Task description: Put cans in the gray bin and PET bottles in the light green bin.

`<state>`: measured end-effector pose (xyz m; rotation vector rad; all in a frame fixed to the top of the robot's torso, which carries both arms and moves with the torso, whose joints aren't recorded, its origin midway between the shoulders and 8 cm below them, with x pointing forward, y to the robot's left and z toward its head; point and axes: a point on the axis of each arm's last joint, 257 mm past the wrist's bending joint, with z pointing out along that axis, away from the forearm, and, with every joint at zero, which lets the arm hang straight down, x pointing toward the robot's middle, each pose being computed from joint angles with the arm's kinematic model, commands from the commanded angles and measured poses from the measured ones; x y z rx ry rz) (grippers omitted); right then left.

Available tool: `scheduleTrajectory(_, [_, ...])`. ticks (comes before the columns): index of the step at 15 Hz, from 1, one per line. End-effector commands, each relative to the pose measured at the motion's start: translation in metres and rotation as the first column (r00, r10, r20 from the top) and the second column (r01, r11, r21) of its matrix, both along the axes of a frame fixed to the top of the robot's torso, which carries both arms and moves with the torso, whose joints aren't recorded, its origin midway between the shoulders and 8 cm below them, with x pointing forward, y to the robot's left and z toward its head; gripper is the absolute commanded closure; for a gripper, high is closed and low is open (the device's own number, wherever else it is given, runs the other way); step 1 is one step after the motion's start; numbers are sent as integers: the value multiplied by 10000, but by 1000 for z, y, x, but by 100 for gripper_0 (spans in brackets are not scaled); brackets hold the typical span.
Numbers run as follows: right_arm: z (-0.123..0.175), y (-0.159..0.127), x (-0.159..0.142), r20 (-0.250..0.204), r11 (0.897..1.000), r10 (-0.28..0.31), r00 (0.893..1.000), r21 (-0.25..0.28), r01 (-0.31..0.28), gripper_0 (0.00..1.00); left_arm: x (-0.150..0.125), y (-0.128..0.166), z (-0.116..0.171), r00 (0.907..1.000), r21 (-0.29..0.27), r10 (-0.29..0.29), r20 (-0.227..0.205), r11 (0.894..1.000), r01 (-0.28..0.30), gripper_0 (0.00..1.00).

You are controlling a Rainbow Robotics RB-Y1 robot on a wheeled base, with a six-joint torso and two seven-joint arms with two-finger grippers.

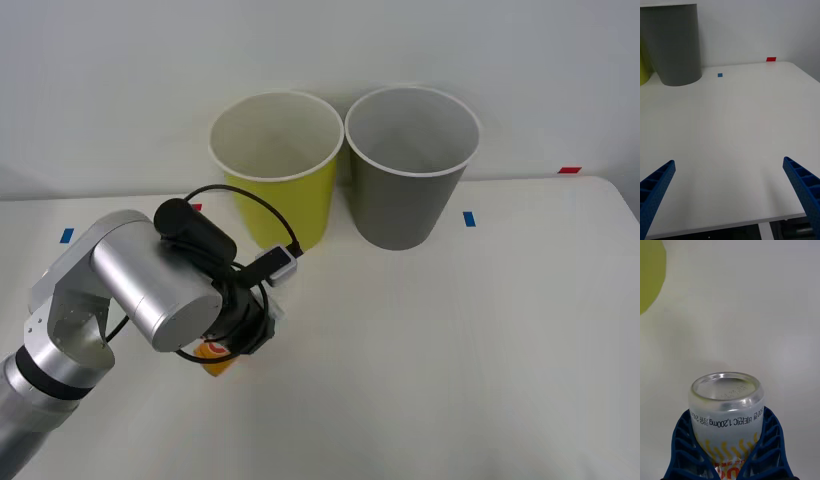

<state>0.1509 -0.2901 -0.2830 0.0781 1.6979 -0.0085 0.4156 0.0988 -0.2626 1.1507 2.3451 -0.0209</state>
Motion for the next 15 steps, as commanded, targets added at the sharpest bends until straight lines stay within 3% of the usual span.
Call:
scheduleTrajectory(1, [0,0,0,-1,10000,0,10000,0,0,0,-9,8,33,9959,-737,236,877,9971,-172,100])
scheduleTrajectory(5, [0,0,0,-1,10000,0,10000,0,0,0,-18,11,90,9786,-1896,512,1995,9818,-127,100])
scheduleTrajectory(7, [0,0,0,-1,10000,0,10000,0,0,0,-23,14,120,9693,-2834,727,2350,9590,-32,100])
scheduleTrajectory(10, [0,0,0,-1,10000,0,10000,0,0,0,-30,15,169,9469,-4083,940,3076,9119,421,100])
scheduleTrajectory(11, [0,0,0,-1,10000,0,10000,0,0,0,-32,13,192,9350,-4661,1048,3388,8820,700,100])
scheduleTrajectory(12, [0,0,0,-1,10000,0,10000,0,0,0,-32,13,212,9202,-5063,1198,3727,8573,934,100])
scheduleTrajectory(13, [0,0,0,-1,10000,0,10000,0,0,0,-33,15,225,9115,-5363,1361,3881,8377,1033,100])
scheduleTrajectory(14, [0,0,0,-1,10000,0,10000,0,0,0,-36,17,237,9023,-5566,1443,4062,8222,1191,100])
scheduleTrajectory(15, [0,0,0,-1,10000,0,10000,0,0,0,-36,20,242,8966,-5655,1563,4142,8161,1190,100])
